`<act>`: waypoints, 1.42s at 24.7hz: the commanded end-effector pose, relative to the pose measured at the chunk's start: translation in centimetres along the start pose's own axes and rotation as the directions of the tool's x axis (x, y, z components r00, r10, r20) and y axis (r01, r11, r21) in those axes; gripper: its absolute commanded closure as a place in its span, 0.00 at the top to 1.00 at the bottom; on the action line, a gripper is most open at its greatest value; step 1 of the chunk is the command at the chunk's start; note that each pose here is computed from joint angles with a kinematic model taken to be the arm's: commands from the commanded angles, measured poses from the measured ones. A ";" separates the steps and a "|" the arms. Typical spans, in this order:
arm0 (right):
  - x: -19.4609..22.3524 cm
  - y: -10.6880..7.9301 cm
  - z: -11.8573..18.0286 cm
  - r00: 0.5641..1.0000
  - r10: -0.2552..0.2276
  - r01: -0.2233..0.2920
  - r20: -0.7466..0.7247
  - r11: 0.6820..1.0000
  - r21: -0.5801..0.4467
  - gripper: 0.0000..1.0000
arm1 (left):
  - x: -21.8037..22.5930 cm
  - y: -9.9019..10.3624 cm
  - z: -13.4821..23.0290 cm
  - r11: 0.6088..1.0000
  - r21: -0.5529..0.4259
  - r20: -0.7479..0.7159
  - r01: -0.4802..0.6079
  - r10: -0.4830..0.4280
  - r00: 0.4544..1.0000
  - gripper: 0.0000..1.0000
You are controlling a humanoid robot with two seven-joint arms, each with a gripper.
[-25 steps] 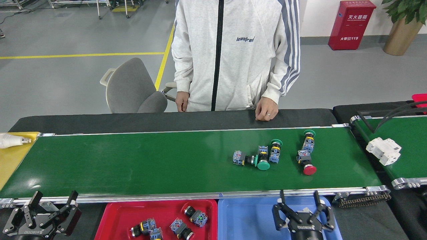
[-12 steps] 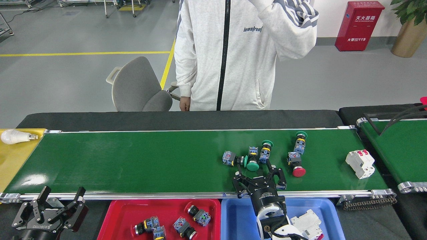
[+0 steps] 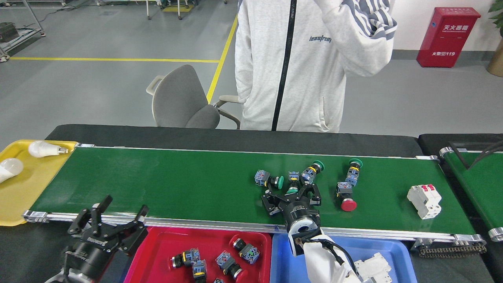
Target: Pick switch part from conveyor to tray
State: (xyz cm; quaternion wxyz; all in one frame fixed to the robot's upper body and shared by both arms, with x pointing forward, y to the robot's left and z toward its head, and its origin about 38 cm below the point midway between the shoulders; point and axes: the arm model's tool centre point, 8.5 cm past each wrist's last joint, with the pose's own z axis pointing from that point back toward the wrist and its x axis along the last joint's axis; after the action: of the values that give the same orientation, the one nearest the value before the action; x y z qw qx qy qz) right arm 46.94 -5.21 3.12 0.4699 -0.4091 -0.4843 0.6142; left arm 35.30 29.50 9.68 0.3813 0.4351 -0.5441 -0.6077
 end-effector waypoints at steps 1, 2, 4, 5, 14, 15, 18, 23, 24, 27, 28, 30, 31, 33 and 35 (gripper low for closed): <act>0.0 -1.5 -0.5 1.000 0.006 -0.005 0.006 0.999 -0.039 0.03 | -0.6 0.9 -0.1 1.000 0.020 -0.002 0.021 -0.021 1.000 1.00; 0.1 -1.7 -0.5 1.000 0.003 -0.003 0.010 0.999 -0.045 0.02 | -0.6 0.8 0.0 1.000 0.017 -0.004 0.020 -0.020 1.000 1.00; 0.4 -2.0 -0.3 1.000 -0.004 0.005 0.017 0.998 -0.062 0.02 | -0.6 0.6 0.1 1.000 0.014 -0.006 0.017 -0.017 1.000 1.00; 0.7 -2.6 0.0 1.000 -0.012 0.014 0.028 0.997 -0.082 0.02 | -0.7 0.6 0.2 1.000 0.013 -0.008 0.016 -0.015 1.000 1.00; 8.2 -0.9 12.5 0.910 0.037 0.052 0.412 0.978 -0.204 0.16 | -1.6 0.9 0.8 0.999 0.017 -0.029 0.029 -0.028 0.999 1.00; 9.3 -0.6 13.9 0.890 0.045 0.057 0.454 0.977 -0.207 0.68 | -1.5 0.8 0.8 1.000 0.014 -0.026 0.028 -0.028 0.999 1.00; 10.7 -0.4 14.7 0.864 0.079 0.039 0.498 0.974 -0.223 1.00 | -1.3 0.9 0.6 0.999 0.015 -0.022 0.028 -0.028 0.999 1.00; 10.9 -0.6 14.7 0.858 0.077 0.045 0.507 0.973 -0.225 1.00 | -0.8 0.7 0.7 1.000 0.009 0.009 0.027 -0.028 1.000 1.00; 10.9 -0.6 14.7 0.858 0.078 0.044 0.507 0.974 -0.224 1.00 | -0.8 0.5 0.8 1.000 0.005 0.011 0.026 -0.026 1.000 1.00; 10.8 -0.5 14.7 0.859 0.078 0.043 0.505 0.974 -0.223 1.00 | -0.7 0.3 1.0 1.000 -0.003 0.011 0.026 -0.025 1.000 1.00; 10.8 -0.4 14.7 0.860 0.078 0.042 0.505 0.974 -0.221 1.00 | -0.7 0.3 1.0 1.000 -0.003 0.011 0.026 -0.025 1.000 1.00; 10.7 -0.3 14.8 0.861 0.077 0.041 0.503 0.975 -0.218 1.00 | -0.8 0.3 1.0 1.000 -0.003 0.010 0.026 -0.026 1.000 1.00; 10.6 -0.2 14.8 0.862 0.079 0.037 0.502 0.975 -0.217 1.00 | -0.8 0.3 1.0 1.000 -0.005 0.010 0.026 -0.026 1.000 1.00; 10.5 -0.4 14.6 0.865 0.078 0.039 0.495 0.974 -0.221 1.00 | -0.9 0.2 1.2 1.000 -0.006 0.005 0.025 -0.025 1.000 1.00; 9.7 -0.7 14.2 0.877 0.072 0.043 0.475 0.973 -0.226 1.00 | -1.1 0.3 1.2 1.000 -0.005 -0.001 0.024 -0.024 1.000 1.00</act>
State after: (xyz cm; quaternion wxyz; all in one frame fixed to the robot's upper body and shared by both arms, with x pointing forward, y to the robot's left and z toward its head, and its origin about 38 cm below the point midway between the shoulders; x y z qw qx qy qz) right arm 30.58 1.58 5.04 0.2832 -0.2866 -0.6412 0.6531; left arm 34.34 30.52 9.31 0.3817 0.4317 -0.5356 -0.6173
